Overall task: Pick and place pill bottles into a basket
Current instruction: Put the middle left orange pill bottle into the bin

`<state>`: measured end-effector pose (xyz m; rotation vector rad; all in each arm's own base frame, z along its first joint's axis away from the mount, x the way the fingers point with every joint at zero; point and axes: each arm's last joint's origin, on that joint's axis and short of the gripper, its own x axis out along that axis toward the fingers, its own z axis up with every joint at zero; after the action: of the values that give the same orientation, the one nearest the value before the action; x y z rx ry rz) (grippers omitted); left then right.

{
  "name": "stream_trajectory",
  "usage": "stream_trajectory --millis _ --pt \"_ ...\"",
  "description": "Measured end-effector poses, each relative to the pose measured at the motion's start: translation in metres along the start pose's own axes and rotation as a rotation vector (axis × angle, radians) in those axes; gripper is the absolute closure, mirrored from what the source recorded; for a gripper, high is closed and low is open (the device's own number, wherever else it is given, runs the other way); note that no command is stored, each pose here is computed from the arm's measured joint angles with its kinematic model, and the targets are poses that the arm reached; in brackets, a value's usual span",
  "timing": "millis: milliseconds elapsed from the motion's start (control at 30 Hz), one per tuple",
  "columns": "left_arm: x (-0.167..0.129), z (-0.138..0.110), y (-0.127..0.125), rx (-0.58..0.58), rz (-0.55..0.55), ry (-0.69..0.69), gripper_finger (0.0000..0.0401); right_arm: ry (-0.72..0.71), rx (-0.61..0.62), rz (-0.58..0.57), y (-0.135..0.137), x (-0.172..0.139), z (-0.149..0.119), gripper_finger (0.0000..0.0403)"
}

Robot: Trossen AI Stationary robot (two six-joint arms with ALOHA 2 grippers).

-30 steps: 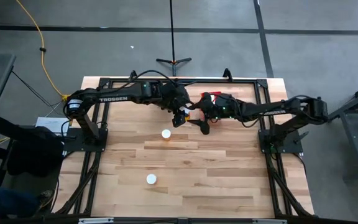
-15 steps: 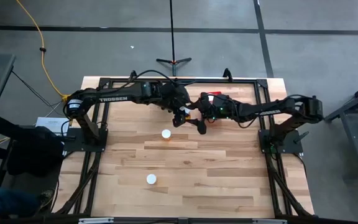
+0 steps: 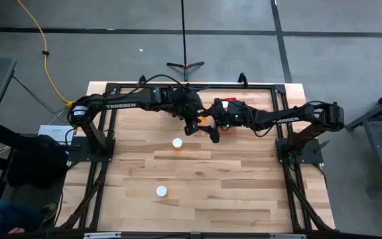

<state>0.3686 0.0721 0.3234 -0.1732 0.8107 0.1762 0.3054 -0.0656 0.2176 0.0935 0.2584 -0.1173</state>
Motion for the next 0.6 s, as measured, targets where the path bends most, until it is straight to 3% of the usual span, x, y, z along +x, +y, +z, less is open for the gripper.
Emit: stream_trajectory --millis 300,433,600 --pt "0.0 -0.002 0.0 0.026 0.001 0.025 0.0256 0.043 0.014 -0.063 -0.011 -0.001 -0.004 0.0098" --pt "0.0 -0.008 0.001 0.05 0.014 0.079 0.0237 0.083 0.071 -0.16 -0.021 -0.003 -0.008 0.0098" --pt "-0.003 -0.023 0.002 0.038 0.031 0.244 0.0186 0.091 0.241 -0.347 -0.045 -0.009 -0.012 0.0098"
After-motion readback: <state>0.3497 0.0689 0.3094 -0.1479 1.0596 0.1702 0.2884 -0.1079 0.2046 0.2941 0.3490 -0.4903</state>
